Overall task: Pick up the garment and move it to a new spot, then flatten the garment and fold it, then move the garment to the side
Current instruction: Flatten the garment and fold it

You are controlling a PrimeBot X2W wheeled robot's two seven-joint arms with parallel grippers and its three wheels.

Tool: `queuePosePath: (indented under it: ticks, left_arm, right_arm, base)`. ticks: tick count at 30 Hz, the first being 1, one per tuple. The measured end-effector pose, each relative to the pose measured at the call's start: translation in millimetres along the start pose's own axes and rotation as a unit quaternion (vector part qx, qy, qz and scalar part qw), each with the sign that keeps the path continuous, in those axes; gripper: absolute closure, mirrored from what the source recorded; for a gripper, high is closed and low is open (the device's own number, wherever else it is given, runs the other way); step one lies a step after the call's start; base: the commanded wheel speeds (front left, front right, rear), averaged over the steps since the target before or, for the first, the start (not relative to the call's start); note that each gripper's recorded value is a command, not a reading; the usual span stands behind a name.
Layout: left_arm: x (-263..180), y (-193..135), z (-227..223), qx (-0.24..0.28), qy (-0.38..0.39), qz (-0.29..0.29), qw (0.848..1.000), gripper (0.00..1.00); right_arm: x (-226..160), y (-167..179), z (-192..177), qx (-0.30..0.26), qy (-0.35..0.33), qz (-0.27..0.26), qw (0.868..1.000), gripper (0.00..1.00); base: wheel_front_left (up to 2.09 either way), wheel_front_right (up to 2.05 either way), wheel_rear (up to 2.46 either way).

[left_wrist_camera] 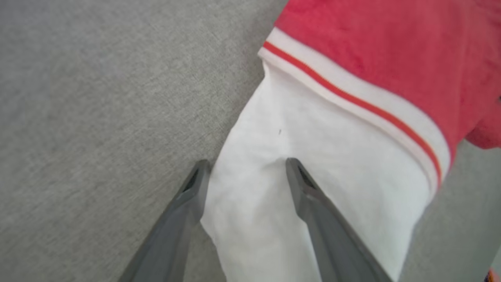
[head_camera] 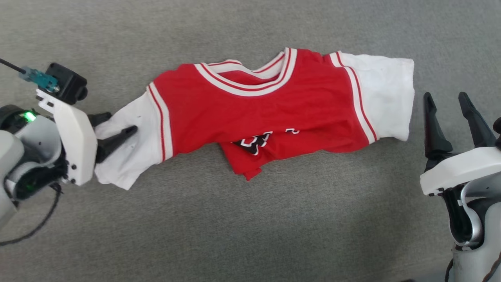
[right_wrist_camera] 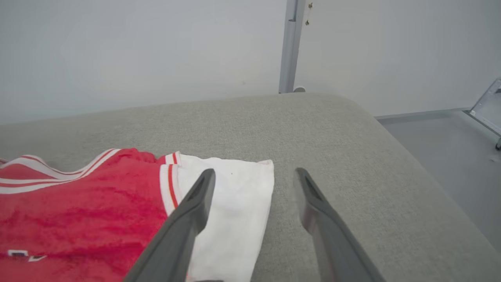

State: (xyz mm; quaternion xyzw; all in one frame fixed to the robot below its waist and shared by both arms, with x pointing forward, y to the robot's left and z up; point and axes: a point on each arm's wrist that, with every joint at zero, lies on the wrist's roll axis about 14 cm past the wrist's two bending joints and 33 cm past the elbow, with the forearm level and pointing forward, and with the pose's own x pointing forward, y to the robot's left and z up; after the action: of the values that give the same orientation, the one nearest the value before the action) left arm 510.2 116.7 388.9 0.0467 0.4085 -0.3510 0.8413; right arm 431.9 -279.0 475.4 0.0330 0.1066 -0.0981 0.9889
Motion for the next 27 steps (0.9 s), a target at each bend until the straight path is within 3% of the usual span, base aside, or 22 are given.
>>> queuePosePath:
  ticks: [9, 10, 11, 12, 13, 20, 27]
  left_arm:
    - [18.5, 10.8, -3.1, -0.003, 0.016, -0.002, 1.0, 0.0]
    - [18.8, 9.9, -3.6, -0.003, 0.017, -0.004, 1.0, 0.14]
    - [19.0, 8.8, -4.5, -0.005, 0.02, -0.007, 1.0, 0.38]
    - [18.4, 7.7, -4.2, -0.004, 0.021, -0.009, 1.0, 0.79]
    - [18.2, 6.9, -4.1, -0.003, 0.022, -0.011, 1.0, 1.0]
    - [19.8, 7.2, -4.8, 0.004, 0.017, -0.014, 1.0, 1.0]
    - [23.0, 8.4, -1.3, 0.017, 0.002, -0.017, 1.0, 1.0]
  right_arm:
    - [0.5, -8.5, -9.9, -0.001, 0.011, -0.014, 1.0, 0.0]
    - [1.7, -7.6, -9.6, 0.0, 0.01, -0.013, 1.0, 0.0]
    - [3.2, -5.9, -9.7, 0.0, 0.012, -0.01, 1.0, 0.0]
    - [4.7, -3.4, -9.6, 0.0, 0.012, -0.007, 1.0, 0.0]
    - [6.4, -0.8, -10.2, -0.002, 0.014, -0.003, 1.0, 0.0]
    - [33.1, 26.7, -22.7, -0.039, 0.079, 0.047, 0.995, 0.0]
    - [75.5, 19.6, -43.3, -0.113, 0.213, 0.075, 0.967, 0.0]
  base:
    - [0.0, 0.0, 0.0]
    - [0.0, 0.0, 0.0]
    - [0.0, 0.0, 0.0]
    - [0.0, 0.0, 0.0]
    - [0.0, 0.0, 0.0]
    - [0.0, 0.0, 0.0]
    - [0.0, 0.0, 0.0]
